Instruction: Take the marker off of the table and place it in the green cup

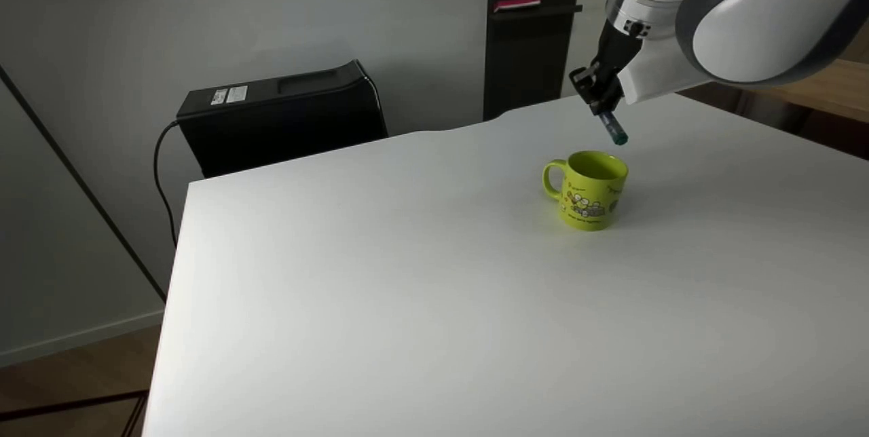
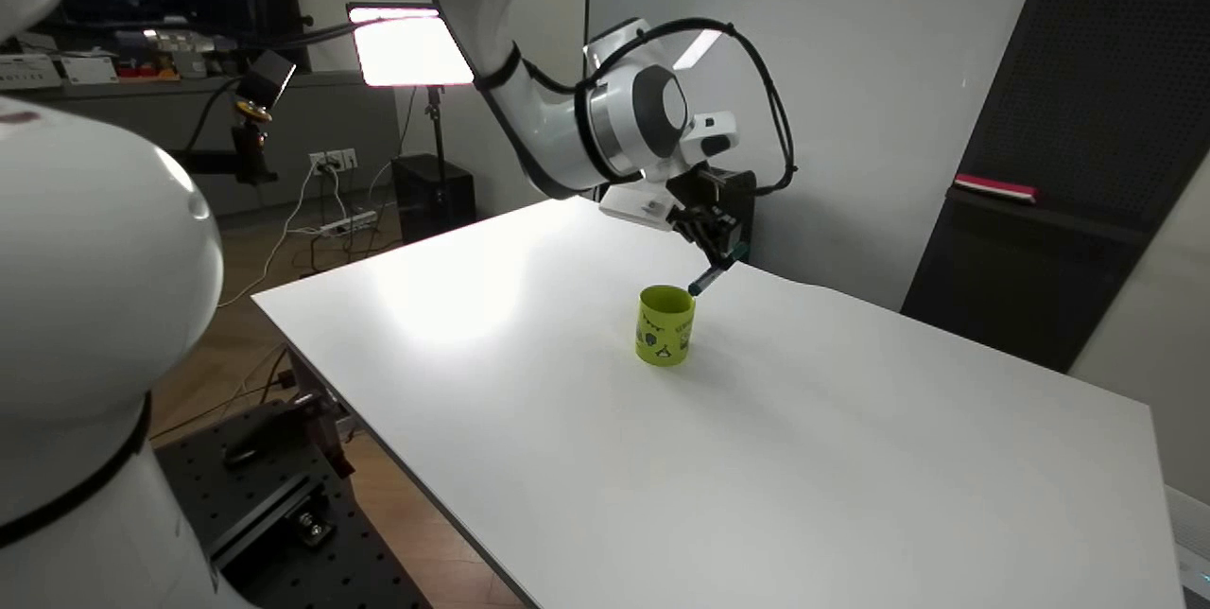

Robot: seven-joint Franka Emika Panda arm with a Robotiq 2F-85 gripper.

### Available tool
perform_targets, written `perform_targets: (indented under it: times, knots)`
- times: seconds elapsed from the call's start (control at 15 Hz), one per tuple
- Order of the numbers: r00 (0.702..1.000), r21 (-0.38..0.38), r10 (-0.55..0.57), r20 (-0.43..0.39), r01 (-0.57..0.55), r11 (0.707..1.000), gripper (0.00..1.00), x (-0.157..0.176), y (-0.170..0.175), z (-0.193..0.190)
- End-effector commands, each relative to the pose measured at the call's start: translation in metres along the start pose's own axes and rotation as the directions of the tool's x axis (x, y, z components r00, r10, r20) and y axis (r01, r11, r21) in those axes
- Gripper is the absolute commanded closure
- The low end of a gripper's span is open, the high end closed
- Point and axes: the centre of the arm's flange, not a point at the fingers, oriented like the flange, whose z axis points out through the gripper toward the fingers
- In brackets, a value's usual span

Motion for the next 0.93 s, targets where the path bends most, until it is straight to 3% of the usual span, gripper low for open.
perform_targets:
  times: [0.0, 0.87]
  knots:
    - [1.0, 0.021, 0.014, 0.008, -0.014, 1.0, 0.95, -0.015, -0.008, -0.01]
    - [0.999, 0.028, 0.022, 0.035, -0.023, 0.999, 0.95, -0.037, -0.022, -0.007]
